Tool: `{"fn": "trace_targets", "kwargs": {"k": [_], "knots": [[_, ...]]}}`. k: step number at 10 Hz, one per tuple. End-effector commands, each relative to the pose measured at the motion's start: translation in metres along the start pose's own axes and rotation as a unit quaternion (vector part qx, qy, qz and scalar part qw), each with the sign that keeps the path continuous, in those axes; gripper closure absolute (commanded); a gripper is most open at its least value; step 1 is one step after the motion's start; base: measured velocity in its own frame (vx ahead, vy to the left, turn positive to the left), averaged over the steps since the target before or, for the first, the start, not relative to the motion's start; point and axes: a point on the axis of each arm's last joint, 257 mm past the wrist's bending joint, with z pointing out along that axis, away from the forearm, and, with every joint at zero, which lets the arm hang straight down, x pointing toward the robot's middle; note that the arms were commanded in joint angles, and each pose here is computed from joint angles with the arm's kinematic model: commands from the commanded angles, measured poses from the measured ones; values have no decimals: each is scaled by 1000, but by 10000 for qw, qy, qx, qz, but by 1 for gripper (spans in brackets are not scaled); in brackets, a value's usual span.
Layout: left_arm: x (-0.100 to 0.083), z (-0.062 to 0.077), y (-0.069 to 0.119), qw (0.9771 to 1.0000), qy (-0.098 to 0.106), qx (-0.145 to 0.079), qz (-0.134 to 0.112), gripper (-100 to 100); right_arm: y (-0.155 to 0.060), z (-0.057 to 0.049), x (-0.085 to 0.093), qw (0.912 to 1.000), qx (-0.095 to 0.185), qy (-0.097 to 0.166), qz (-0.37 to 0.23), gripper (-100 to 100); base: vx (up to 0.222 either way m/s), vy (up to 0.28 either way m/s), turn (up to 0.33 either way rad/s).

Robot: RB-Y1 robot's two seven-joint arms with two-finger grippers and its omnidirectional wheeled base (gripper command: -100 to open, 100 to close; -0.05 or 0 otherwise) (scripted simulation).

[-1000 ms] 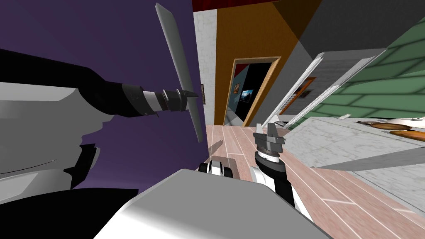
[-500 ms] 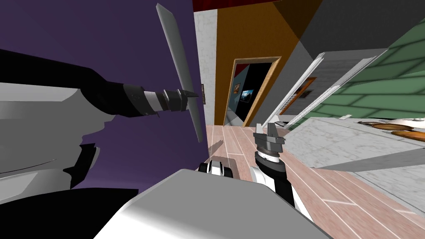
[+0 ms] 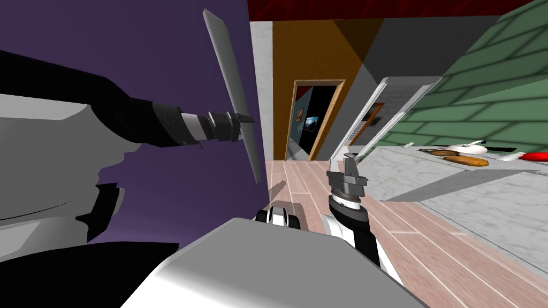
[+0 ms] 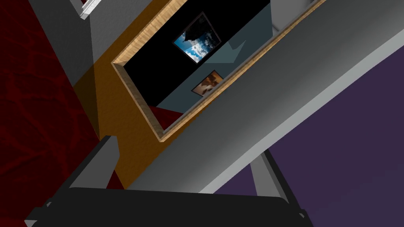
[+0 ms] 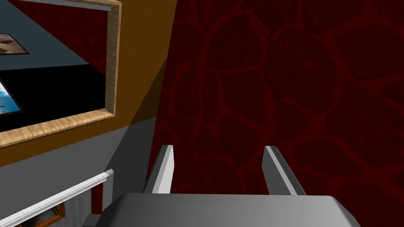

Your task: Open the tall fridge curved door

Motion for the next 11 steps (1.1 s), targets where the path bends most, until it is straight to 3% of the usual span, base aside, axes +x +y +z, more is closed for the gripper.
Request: {"fn": "trace_targets", "kwargs": {"k": [1, 7, 8, 9, 11], "knots": [[-17, -4, -9, 9999, -119, -21, -11, -100, 0, 0, 0, 10000, 0, 0, 0, 0, 12, 2, -55], [-44, -12, -19, 9994, -293, -140, -76, -100, 0, 0, 0, 10000, 0, 0, 0, 0, -25, 11, -63], [-39, -8, -3, 9992, -223, -273, -206, -100, 0, 0, 0, 10000, 0, 0, 0, 0, -4, 6, 15], [-39, -7, -1, 9991, -213, -294, -230, 0, 0, 0, 0, 10000, 0, 0, 0, 0, 0, 0, 0], [-38, -7, 0, 9990, -207, -309, -236, 0, 0, 0, 0, 10000, 0, 0, 0, 0, 0, 0, 0]]}}
